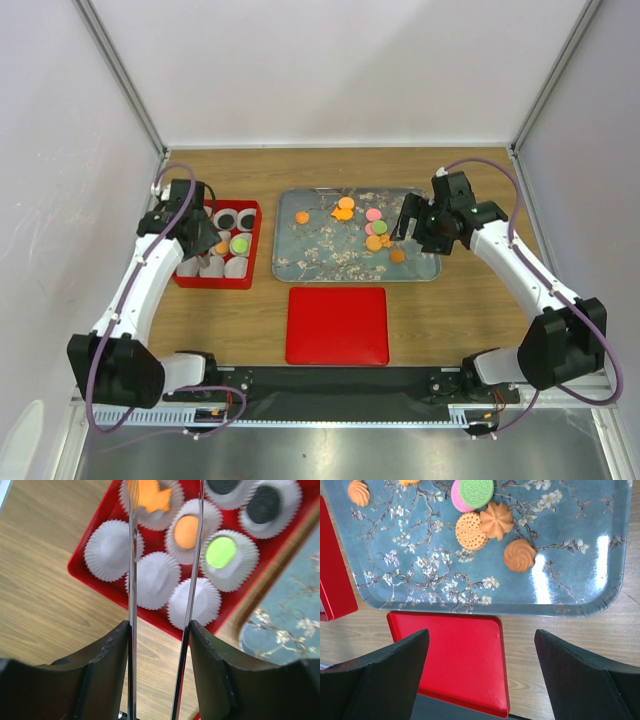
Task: Pack the cookies
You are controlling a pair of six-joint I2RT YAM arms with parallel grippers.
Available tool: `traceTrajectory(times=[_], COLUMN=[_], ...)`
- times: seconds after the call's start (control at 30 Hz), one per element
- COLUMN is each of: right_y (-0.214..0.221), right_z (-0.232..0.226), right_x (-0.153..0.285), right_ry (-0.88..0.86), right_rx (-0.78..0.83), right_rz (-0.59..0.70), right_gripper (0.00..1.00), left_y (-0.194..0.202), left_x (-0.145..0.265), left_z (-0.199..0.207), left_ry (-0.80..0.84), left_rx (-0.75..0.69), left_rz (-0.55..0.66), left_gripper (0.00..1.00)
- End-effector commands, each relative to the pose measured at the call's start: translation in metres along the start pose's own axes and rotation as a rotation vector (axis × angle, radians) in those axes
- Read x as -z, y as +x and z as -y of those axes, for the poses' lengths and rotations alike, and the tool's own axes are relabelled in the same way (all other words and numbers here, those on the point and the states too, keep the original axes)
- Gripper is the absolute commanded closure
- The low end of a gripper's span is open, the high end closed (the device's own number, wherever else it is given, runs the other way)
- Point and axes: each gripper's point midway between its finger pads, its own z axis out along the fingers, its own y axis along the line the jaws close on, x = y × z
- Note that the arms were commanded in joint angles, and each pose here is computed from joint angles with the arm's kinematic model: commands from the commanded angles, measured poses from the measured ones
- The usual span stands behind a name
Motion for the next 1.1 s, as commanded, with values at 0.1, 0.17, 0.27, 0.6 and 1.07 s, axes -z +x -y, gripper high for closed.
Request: traceTrajectory(times=[0.1, 0.17, 0.27, 0.6, 1.07], right_y=[-0.02, -0.019, -0.015, -0.014, -0.019], right_z=[-0.011, -0.009, -0.007, 0.001, 0.013], right_x=[0.027, 0.034, 0.039, 0.055, 0.071], right_ry=[-0.022, -0.019, -0.022, -0.01, 0.033], right_rx=[0.033, 0.031, 0.022, -0.006, -0.048], right_rz=[0.088, 0.099, 0.103, 0.144, 0.195], right_gripper=[0.06, 0.06, 0.06, 0.06, 0.06], left_y=[-0.023, -0.012, 0.01, 0.113, 0.185], left_x=[0.061, 0.073, 0.088, 0.125, 0.105], left_z=[0.059, 0.087, 0.126, 0.245, 0.304], left_ry=[0.177, 0.238, 0.327, 0.553, 0.609], left_rx=[-0.086, -0.117, -0.181, -0.47, -0.695], left_rz=[0.129, 0.122, 0.106, 0.014, -0.053], left_gripper=[0.45, 0.45, 0.44, 0.44, 0.43])
